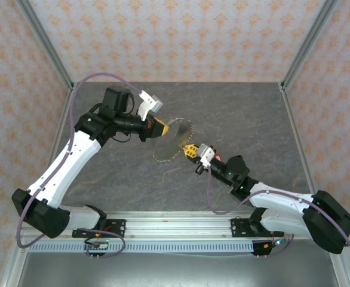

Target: Put the keys on the keyring

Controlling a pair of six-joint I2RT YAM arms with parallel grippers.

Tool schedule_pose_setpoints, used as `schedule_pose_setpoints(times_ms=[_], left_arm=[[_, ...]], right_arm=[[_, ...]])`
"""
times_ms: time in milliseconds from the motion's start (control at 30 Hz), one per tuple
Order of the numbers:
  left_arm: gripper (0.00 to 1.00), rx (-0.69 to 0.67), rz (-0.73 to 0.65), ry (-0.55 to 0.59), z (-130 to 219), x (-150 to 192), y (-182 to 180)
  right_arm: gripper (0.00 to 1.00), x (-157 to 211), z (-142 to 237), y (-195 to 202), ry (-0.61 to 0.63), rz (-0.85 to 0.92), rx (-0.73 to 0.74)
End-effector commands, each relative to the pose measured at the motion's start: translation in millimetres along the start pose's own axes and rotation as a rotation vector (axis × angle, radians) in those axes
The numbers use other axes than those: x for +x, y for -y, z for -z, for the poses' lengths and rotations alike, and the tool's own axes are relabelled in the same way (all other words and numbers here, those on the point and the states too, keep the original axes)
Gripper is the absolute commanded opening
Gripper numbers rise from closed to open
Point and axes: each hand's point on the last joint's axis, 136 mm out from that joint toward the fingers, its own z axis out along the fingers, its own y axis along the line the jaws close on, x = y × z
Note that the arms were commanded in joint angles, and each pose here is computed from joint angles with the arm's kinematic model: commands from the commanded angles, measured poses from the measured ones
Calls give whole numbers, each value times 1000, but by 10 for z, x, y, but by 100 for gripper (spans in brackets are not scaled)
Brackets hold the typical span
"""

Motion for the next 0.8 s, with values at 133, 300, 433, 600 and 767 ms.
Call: schedule_pose_setpoints(times_ms=[133,300,433,600,767], left_arm=[[0,-26,71,48,41,-161,-140],[0,-17,23,100,131,-291,-46],[0,-28,-79,95,225,-279,43],[0,-77,-273,73,320,-99,136],[0,-94,-434,86,343,-35,276]], right_arm=[[0,-445,130,147,185,-80,66],[11,119,98,-128,-117,58,-85],[27,443,217,-92,-229,103,-42],[26,277,292,-38,-218,139,-33],[20,29,225,-98,-130,138,-84]])
